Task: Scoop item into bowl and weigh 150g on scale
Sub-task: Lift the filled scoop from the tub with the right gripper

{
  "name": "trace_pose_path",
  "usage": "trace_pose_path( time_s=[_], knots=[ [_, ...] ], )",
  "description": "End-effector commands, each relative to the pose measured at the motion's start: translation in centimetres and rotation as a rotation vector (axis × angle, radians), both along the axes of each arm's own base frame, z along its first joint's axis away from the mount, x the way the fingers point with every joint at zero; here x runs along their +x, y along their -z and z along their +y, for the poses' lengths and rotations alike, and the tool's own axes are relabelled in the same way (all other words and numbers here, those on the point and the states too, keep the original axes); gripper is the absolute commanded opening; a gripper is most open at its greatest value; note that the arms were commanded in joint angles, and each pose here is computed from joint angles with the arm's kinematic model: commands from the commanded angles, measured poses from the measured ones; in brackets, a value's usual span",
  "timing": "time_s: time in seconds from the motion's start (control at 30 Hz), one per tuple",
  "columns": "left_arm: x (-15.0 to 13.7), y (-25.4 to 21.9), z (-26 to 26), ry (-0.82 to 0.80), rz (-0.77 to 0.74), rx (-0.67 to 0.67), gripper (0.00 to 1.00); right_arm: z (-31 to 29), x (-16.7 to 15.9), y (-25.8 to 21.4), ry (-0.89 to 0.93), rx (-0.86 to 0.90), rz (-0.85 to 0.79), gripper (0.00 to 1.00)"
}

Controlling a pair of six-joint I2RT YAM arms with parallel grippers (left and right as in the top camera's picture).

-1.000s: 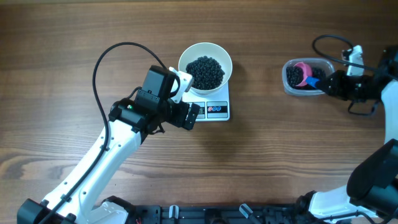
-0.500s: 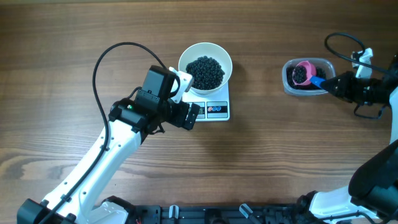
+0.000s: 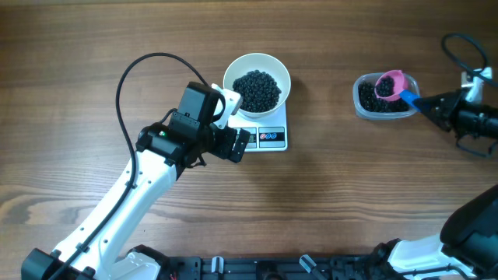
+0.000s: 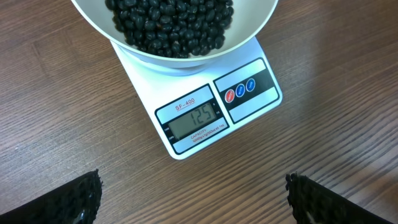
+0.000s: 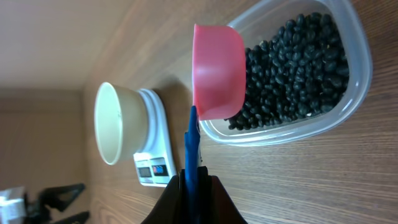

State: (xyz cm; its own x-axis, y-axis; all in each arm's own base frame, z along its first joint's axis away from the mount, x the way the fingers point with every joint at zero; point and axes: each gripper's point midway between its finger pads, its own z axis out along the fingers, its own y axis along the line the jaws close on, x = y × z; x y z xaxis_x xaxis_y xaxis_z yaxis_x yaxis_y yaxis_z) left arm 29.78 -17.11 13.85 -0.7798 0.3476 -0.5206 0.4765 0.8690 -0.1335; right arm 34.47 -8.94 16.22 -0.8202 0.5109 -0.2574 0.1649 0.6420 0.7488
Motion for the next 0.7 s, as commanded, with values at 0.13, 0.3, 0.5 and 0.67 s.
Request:
trace_pose_path(
  time_s=[0.13, 0.3, 0.5, 0.67],
  knots=[
    [0.3, -0.9, -0.2, 0.008, -0.023, -0.017, 1.0, 0.4, 0.4, -3.4, 0.018, 0.226, -0.13, 0.04],
    [0.3, -0.9, -0.2, 0.008, -0.023, -0.017, 1.0, 2.1, 0.6, -5.8, -0.015, 0.364, -0.203, 0.04],
    [0.3, -0.9, -0.2, 0.008, -0.023, -0.017, 1.0, 5.2, 1.0, -7.0, -0.084, 0.457, -0.193, 0.04],
    [0.3, -0.9, -0.2, 0.008, -0.023, -0.017, 1.0, 8.8, 1.5, -7.1, -0.185, 0.459, -0.182, 0.04]
  ],
)
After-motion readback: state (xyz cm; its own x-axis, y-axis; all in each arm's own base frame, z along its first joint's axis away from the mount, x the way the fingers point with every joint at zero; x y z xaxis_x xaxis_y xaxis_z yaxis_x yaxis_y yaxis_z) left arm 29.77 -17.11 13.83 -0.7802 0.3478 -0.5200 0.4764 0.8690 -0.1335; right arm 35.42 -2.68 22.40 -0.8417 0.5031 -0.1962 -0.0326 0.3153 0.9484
